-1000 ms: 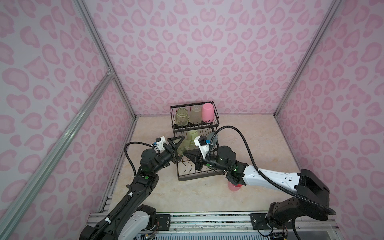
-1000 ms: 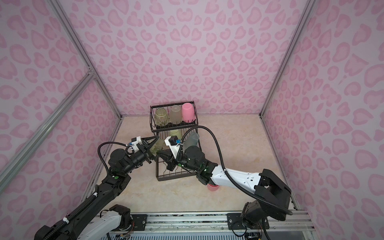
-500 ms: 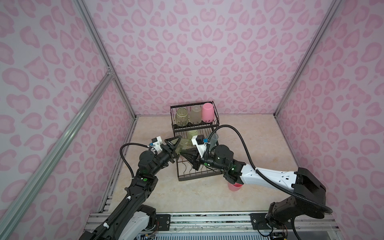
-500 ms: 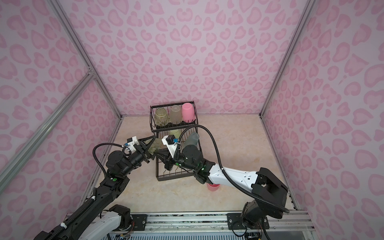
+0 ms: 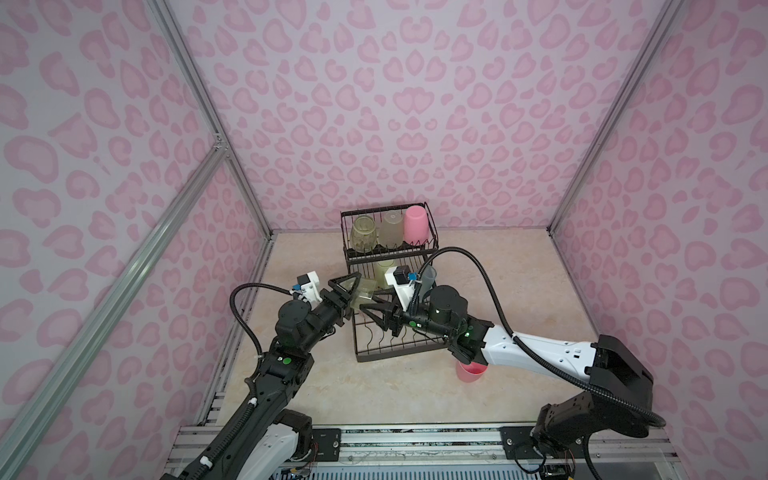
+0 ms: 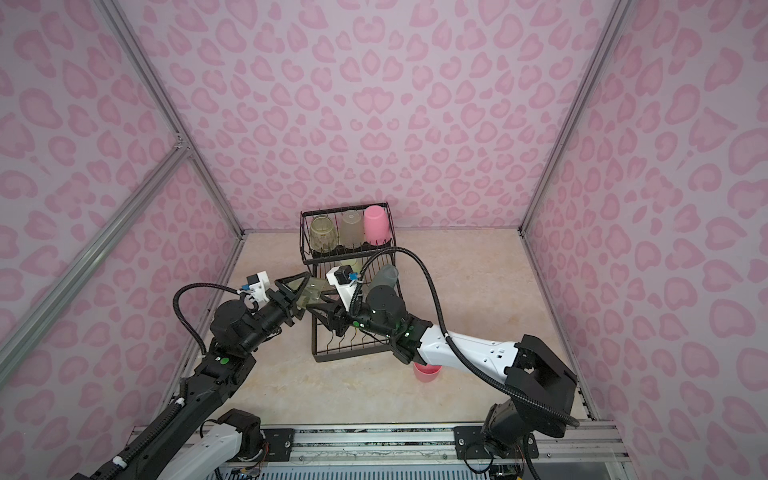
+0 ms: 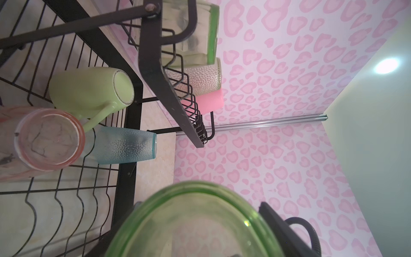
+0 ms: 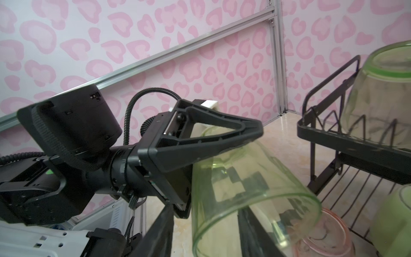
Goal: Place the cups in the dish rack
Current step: 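Grasp the green glass with the left gripper while the right holds it, then open the right gripper and draw it back while the left holds the glass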
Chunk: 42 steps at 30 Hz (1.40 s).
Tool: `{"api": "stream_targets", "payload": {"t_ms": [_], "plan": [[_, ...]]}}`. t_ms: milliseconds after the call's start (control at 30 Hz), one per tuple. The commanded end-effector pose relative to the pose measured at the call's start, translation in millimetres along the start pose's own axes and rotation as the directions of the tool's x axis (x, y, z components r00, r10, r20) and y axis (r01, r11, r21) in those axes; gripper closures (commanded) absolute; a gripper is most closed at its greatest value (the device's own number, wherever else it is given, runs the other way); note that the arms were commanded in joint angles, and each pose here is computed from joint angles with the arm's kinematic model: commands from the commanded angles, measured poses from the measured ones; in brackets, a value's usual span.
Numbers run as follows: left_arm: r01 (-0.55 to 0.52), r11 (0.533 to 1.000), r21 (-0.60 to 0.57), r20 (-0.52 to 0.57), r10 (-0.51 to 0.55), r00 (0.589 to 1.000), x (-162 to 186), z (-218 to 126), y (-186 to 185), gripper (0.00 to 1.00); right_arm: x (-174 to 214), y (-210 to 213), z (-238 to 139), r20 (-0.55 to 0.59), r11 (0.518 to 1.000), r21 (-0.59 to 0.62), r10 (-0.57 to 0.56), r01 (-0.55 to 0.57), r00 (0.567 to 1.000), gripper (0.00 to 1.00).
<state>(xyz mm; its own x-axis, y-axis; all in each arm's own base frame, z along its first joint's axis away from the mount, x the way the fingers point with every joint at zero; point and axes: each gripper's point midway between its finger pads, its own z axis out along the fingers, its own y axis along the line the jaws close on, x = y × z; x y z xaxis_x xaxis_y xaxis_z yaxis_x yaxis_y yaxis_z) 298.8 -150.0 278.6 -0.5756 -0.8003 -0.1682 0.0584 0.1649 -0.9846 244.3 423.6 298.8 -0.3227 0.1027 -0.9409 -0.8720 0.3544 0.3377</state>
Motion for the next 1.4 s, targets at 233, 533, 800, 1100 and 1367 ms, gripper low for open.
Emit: {"api": "stream_targets", "payload": {"t_ms": [233,533,800,1100,1367], "plan": [[-0.271,0.956,-0.112,0.120,0.284,0.951,-22,-4,1,0.33,-22,-62,-43,0.030,0.972,0.217,0.081,-0.086,0.996,0.54],[-0.563,0.793,-0.234,0.087,0.594,0.800,4,19,6,0.34,-28,-134,-104,0.065,0.876,0.450,0.162,-0.173,0.985,0.54],[-0.772,0.580,-0.260,-0.026,0.795,0.606,52,61,21,0.36,-32,-168,-153,0.149,0.814,0.526,0.196,-0.245,0.969,0.55],[-0.885,0.407,-0.227,-0.117,0.891,0.439,105,107,63,0.38,-32,-180,-178,0.186,0.797,0.546,0.188,-0.260,0.964,0.55],[-0.933,0.297,-0.205,-0.167,0.928,0.332,137,141,93,0.38,-26,-190,-193,0.207,0.787,0.551,0.193,-0.278,0.959,0.55]]}}
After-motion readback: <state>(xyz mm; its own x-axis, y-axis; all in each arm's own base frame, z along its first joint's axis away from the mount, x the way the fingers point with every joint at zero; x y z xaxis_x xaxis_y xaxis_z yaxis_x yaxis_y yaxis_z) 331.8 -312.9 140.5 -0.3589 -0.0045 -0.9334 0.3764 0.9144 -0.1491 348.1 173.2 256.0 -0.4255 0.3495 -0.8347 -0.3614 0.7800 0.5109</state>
